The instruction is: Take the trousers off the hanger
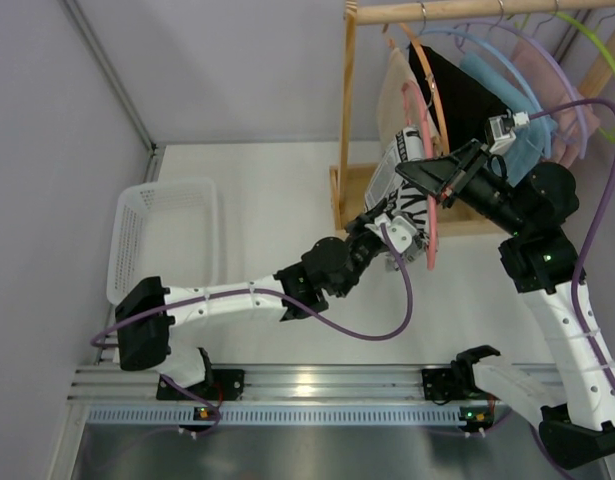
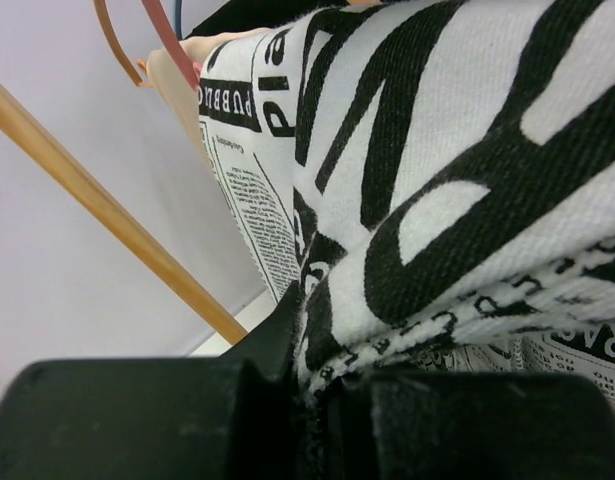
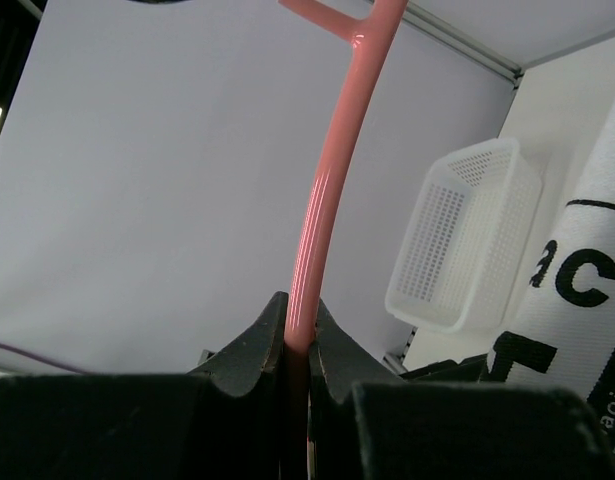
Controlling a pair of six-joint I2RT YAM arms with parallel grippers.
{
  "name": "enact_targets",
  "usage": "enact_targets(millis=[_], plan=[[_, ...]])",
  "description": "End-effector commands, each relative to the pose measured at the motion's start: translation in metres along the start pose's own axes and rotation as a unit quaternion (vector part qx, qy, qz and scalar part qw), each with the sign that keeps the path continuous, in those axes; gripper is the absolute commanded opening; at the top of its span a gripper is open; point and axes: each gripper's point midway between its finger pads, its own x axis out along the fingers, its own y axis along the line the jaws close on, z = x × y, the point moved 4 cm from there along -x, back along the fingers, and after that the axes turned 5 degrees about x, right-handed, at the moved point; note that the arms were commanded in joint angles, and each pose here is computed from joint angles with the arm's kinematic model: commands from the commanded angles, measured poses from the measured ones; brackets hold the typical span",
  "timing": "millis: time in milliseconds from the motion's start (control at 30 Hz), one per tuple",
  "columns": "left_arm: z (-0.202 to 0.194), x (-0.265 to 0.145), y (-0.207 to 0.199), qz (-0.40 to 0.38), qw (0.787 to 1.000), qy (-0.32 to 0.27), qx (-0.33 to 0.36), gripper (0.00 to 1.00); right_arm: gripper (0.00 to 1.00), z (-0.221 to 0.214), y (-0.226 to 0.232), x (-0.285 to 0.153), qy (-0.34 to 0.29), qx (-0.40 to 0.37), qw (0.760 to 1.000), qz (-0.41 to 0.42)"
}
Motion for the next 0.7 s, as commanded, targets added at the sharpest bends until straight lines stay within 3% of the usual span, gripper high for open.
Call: enact_targets(millis=[0,233,367,667], plan=[[0.031,-0.003,0.035,0.043,0.997,-0.04,-0.047,0.0,0.0,0.004,0.048,-0.018,-0.029,-0.087,0.992,0.09],[0.053,-0.017,0.053,0.02,0.996,-0.046,-0.072,0.0,0.0,0.002,0.025,-0.013,-0.02,-0.104,0.993,0.057],[0.081,-0.021,0.073,0.021,0.993,-0.063,-0.094,0.0,0.0,-0.002,0.013,-0.017,-0.005,-0.161,0.986,0.031],[0.105,-0.032,0.094,0.031,0.991,-0.091,-0.096,0.0,0.0,-0.014,-0.033,-0.02,0.012,-0.16,0.987,-0.018]])
